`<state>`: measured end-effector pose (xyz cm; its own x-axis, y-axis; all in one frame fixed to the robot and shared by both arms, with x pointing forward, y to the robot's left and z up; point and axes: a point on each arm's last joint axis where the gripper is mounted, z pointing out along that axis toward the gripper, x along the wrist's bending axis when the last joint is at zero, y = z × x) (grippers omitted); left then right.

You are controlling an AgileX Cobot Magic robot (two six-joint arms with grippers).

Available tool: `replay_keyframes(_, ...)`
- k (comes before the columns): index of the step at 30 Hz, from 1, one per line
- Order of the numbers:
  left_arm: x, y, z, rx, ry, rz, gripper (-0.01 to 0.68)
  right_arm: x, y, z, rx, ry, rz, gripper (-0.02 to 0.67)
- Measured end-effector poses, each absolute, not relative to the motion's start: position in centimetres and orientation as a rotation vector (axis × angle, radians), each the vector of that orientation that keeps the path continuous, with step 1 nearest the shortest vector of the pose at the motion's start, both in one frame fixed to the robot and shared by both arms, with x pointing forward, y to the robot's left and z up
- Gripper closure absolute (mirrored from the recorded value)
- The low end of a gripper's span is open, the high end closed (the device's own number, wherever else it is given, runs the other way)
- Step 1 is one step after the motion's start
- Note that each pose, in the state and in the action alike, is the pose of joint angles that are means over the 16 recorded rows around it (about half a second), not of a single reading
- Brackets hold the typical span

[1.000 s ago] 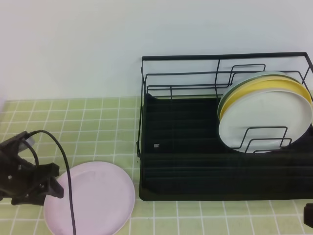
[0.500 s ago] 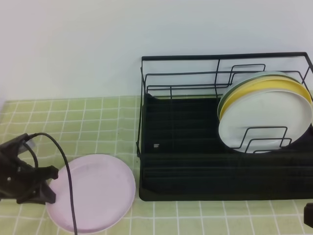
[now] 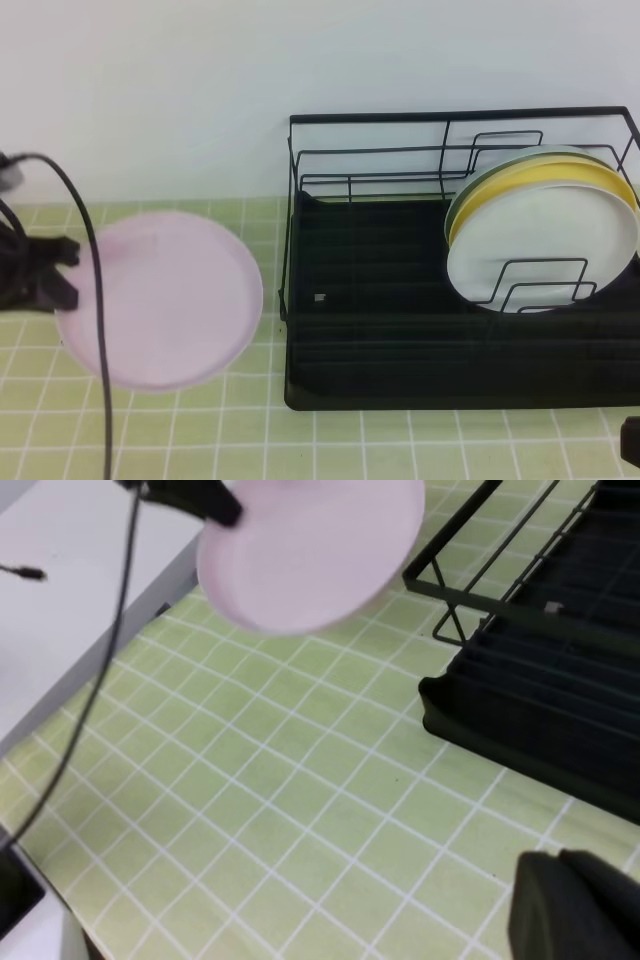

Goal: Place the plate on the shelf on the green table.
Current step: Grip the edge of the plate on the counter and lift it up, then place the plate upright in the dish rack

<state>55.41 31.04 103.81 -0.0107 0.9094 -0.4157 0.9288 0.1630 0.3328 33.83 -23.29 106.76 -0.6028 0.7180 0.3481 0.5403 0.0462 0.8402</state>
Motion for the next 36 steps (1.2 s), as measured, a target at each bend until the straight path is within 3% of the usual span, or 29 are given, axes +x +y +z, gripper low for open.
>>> replay_keyframes(7, 53.2, 29.4, 109.2, 1.702, 1.740, 0.026, 0.673, 33.7, -23.1, 106.9, 1.344, 2.141, 1.642, 0.652)
replay_keyframes(13, 50.7, 26.0, 112.7, 1.730, 1.534, 0.052, 0.673, 33.8, -22.8, 107.6, 1.407, 2.065, 1.777, 0.620)
replay_keyframes(20, 47.9, 21.6, 115.0, 1.794, 1.324, 0.065, 0.673, 34.0, -22.7, 108.9, 1.465, 1.935, 1.941, 0.438)
replay_keyframes(28, 46.0, 17.4, 115.8, 1.835, 1.169, 0.032, 0.673, 34.2, -22.7, 109.7, 1.478, 1.859, 2.017, 0.209)
replay_keyframes(32, 45.1, 15.7, 116.0, 1.844, 1.109, 0.001, 0.673, 34.2, -22.7, 109.8, 1.481, 1.849, 2.028, 0.158)
replay_keyframes(36, 44.3, 14.3, 116.3, 1.841, 1.060, -0.029, 0.673, 34.2, -22.7, 109.9, 1.483, 1.844, 2.031, 0.160)
